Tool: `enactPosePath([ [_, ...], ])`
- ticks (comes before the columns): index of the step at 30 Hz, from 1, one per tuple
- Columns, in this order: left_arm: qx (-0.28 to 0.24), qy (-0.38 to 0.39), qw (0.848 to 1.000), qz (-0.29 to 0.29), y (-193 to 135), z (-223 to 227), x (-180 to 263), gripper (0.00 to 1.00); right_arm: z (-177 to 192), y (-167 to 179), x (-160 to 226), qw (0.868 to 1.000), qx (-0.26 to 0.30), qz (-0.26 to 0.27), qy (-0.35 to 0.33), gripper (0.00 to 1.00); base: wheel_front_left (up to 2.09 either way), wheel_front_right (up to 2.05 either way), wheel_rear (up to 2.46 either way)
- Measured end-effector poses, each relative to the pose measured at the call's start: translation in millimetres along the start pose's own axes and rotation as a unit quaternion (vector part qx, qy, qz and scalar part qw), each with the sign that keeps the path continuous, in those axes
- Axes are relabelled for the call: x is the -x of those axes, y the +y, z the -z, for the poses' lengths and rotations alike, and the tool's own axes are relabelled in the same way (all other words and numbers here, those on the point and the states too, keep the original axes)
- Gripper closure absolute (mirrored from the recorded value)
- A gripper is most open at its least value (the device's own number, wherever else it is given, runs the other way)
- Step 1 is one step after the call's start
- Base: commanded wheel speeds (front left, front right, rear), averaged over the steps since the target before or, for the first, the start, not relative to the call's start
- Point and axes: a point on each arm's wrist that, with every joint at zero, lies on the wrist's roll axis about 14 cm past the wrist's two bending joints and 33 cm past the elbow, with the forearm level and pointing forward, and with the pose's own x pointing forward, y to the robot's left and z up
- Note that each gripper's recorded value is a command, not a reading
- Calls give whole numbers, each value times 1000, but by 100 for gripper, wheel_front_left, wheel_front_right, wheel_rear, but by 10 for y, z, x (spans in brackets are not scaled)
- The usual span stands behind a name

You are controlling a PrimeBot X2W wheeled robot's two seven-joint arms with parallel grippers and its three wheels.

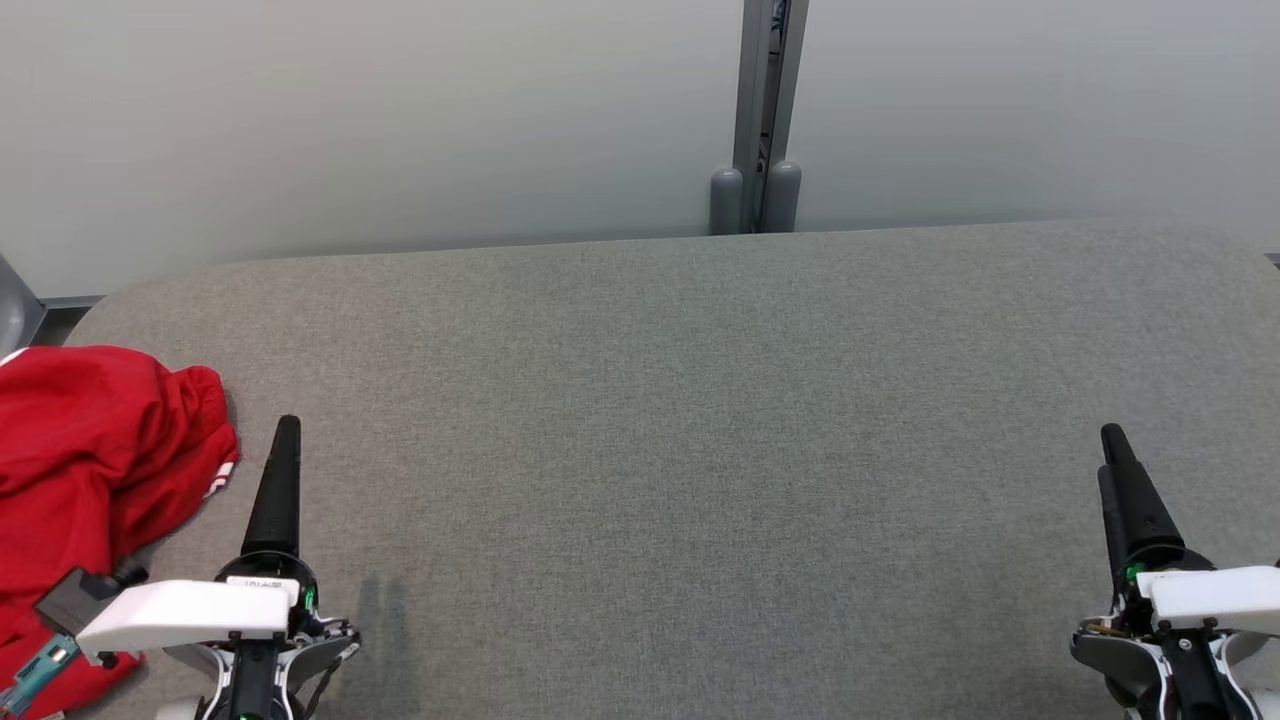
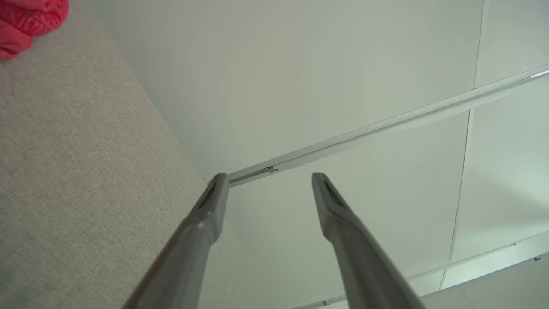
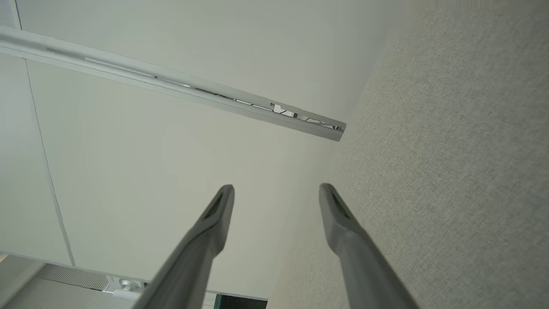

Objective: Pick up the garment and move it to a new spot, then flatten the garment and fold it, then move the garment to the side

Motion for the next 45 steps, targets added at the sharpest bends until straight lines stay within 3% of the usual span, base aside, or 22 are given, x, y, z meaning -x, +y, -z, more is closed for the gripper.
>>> enactPosePath([
  [8,-90,5,996,20,-125,33,-39,0,-11,151,-21,995,93,-24,-3,0,0,0,0],
  [16,-176,6,984,35,-201,68,-47,0,-6,271,-16,980,195,-45,-5,0,0,0,0],
  [29,-319,5,947,38,-235,94,-47,0,42,346,3,935,347,-66,-2,0,0,0,0],
  [45,-425,2,905,24,-116,82,-21,0,125,348,22,888,454,-78,-2,0,0,0,0],
])
